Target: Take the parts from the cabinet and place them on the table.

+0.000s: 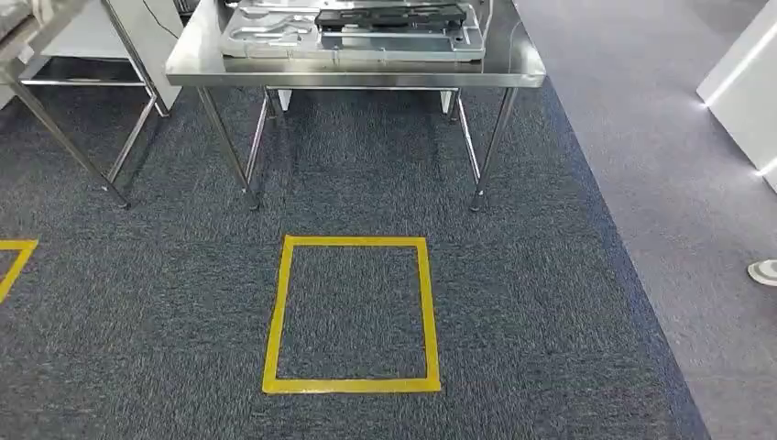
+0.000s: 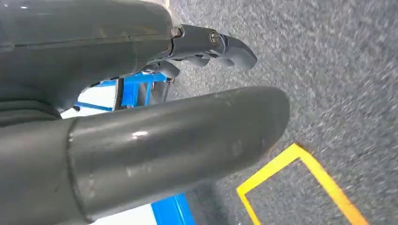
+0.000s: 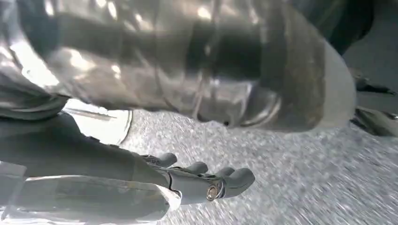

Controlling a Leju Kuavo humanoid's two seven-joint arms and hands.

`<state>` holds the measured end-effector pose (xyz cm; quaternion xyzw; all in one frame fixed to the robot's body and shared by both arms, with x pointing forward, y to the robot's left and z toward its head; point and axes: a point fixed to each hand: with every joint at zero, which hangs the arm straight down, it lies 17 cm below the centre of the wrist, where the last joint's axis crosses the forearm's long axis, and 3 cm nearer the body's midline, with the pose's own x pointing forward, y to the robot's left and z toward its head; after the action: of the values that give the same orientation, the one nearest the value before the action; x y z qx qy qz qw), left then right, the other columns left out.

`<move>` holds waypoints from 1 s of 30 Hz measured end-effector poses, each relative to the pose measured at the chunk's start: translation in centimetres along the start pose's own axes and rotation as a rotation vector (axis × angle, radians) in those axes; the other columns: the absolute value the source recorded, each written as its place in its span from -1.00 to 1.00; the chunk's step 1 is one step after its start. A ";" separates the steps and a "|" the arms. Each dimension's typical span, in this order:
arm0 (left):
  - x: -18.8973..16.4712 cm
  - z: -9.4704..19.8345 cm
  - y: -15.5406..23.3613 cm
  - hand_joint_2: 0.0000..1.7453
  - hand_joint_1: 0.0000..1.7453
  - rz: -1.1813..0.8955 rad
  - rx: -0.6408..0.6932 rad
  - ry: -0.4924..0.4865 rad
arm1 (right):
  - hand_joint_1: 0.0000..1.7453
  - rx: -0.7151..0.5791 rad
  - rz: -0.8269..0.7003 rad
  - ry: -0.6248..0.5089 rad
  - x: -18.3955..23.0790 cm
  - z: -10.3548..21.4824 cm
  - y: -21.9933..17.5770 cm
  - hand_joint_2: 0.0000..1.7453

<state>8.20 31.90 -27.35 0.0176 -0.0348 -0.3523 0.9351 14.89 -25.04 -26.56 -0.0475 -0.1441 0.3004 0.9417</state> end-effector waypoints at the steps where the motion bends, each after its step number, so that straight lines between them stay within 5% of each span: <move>1: 0.0 0.0 0.0 -1.00 -1.00 0.000 0.000 0.000 | -1.00 0.001 -0.001 -0.001 0.0 0.0 0.0 -1.00; 30: 0.1 0.0 0.0 -1.00 -1.00 0.001 0.003 -0.002 | -1.00 0.005 -0.002 0.003 -0.4 0.0 0.0 -1.00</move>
<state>8.30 31.80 -27.36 0.0186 -0.0364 -0.3519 0.9352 14.57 -25.28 -26.64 -0.0454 -0.1418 0.3000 0.9423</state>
